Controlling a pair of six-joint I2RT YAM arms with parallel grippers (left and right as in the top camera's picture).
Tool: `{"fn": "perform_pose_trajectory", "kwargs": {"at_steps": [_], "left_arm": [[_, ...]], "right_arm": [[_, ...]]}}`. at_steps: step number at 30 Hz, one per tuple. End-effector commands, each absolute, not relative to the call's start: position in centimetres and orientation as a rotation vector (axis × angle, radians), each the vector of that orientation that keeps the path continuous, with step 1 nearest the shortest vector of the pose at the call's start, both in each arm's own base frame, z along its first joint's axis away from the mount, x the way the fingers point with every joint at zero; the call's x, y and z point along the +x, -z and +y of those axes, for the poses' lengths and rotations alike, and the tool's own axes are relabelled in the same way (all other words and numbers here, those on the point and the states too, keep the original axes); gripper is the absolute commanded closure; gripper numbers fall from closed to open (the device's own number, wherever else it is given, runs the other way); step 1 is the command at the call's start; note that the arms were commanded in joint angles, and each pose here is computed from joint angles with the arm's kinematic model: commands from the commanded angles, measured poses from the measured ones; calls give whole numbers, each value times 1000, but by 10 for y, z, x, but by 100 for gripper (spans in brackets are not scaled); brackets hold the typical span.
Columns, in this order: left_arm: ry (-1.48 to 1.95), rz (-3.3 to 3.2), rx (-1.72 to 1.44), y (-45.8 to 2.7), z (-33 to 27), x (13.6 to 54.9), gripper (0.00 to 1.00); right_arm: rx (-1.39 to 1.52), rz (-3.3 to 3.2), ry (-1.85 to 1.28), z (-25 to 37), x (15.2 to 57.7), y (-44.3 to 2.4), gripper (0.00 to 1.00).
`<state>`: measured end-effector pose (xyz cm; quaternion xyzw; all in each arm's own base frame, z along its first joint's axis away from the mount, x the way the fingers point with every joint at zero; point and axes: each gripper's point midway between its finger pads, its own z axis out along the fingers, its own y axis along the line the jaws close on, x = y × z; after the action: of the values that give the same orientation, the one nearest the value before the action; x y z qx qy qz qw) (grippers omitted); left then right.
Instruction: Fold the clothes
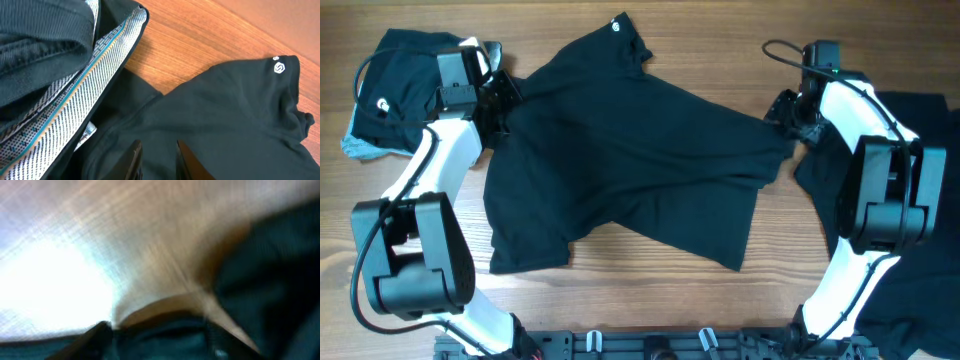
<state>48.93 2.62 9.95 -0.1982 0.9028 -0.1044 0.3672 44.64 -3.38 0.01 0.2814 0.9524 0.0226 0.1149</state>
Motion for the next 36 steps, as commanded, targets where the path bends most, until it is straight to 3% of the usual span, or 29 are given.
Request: {"fn": "perform_pose_trajectory", "kwargs": {"at_steps": [1, 4, 6, 10, 11, 12, 13, 14, 18, 21, 23, 25, 30, 32, 34, 36], "left_arm": [[291, 2288, -492, -119, 23, 491, 76], [291, 2288, -492, -119, 23, 491, 76], [293, 2283, -488, -121, 22, 492, 75], [294, 2284, -485, -121, 21, 492, 73], [294, 2283, -485, -121, 21, 492, 70], [294, 2283, -485, -121, 21, 492, 67], [294, 2283, -485, -121, 21, 492, 63], [294, 2284, -485, -121, 21, 492, 55], [294, 2284, -485, -120, 21, 492, 46], [294, 2281, -484, -123, 21, 492, 45], [294, 2259, -472, -134, 21, 491, 44], [283, 2228, -433, -152, 21, 490, 44], [272, 2115, -379, -221, 20, 469, 41], [272, 2101, -376, -237, 19, 458, 37], [272, 2105, -376, -244, 18, 448, 30], [270, 2127, -384, -244, 18, 440, 30]], "right_arm": [[794, 2880, -155, -20, 440, 48, 69], [676, 2716, -281, -12, 490, 15, 96], [627, 2514, -321, -16, 544, -33, 96], [610, 2280, -257, -40, 594, -94, 96], [667, 2205, -184, -58, 602, -107, 86], [672, 2186, -171, -64, 605, -113, 13], [669, 2191, -168, -68, 604, -116, 1], [674, 2209, -170, -73, 599, -120, 0], [632, 2334, -236, -67, 561, -143, 0], [630, 2539, -325, -41, 498, -157, 2], [651, 2726, -310, -30, 447, -152, 11], [554, 2870, -334, -10, 413, -148, 18], [419, 3058, -343, 67, 344, -145, 18], [424, 3095, -282, 91, 313, -125, 13], [507, 3180, -221, 99, 275, -94, 13], [622, 3275, -169, 94, 238, -59, 14]]}}
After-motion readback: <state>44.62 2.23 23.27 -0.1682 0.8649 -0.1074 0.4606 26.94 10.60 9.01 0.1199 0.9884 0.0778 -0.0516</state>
